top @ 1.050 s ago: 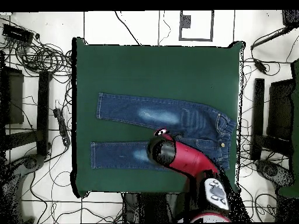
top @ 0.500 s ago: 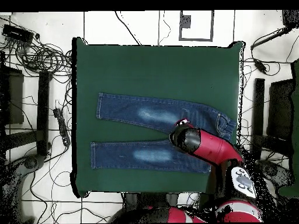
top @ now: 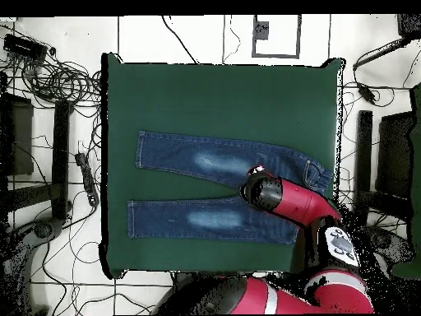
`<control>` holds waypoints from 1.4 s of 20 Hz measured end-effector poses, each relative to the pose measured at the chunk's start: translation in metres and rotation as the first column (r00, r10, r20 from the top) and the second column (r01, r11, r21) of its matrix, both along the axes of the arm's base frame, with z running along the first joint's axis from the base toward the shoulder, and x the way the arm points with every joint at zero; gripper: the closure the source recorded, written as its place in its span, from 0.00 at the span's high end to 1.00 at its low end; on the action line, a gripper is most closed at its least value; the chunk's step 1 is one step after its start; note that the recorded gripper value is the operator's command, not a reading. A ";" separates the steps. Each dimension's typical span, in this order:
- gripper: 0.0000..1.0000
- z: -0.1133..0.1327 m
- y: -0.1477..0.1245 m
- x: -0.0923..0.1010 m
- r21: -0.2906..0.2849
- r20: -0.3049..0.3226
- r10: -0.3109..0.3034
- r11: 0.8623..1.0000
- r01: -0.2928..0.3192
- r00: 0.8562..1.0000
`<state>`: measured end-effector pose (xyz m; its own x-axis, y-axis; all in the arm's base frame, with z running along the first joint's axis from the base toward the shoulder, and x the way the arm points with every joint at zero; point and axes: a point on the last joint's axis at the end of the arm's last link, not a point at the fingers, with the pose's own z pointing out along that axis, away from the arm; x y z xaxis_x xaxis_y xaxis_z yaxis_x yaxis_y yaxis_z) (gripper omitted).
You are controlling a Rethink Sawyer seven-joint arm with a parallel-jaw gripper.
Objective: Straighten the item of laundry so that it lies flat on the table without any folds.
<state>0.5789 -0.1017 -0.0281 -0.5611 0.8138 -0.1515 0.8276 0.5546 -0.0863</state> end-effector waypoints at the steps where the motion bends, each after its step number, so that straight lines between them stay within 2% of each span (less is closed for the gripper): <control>1: 0.00 -0.001 0.001 0.000 0.001 -0.001 0.009 1.000 -0.009 1.000; 9: 0.00 -0.006 -0.007 0.004 0.031 -0.001 0.027 0.999 -0.027 1.000; 11: 0.00 -0.009 -0.022 0.006 0.052 -0.005 0.017 0.998 -0.016 1.000; 18: 0.00 -0.011 -0.053 0.011 0.076 -0.006 0.011 0.997 -0.011 1.000; 28: 0.00 -0.011 -0.055 0.014 0.089 -0.027 0.054 0.995 -0.051 0.998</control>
<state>0.5932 -0.1567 -0.0393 -0.6067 0.7924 -0.0633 0.7949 0.6039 -0.0590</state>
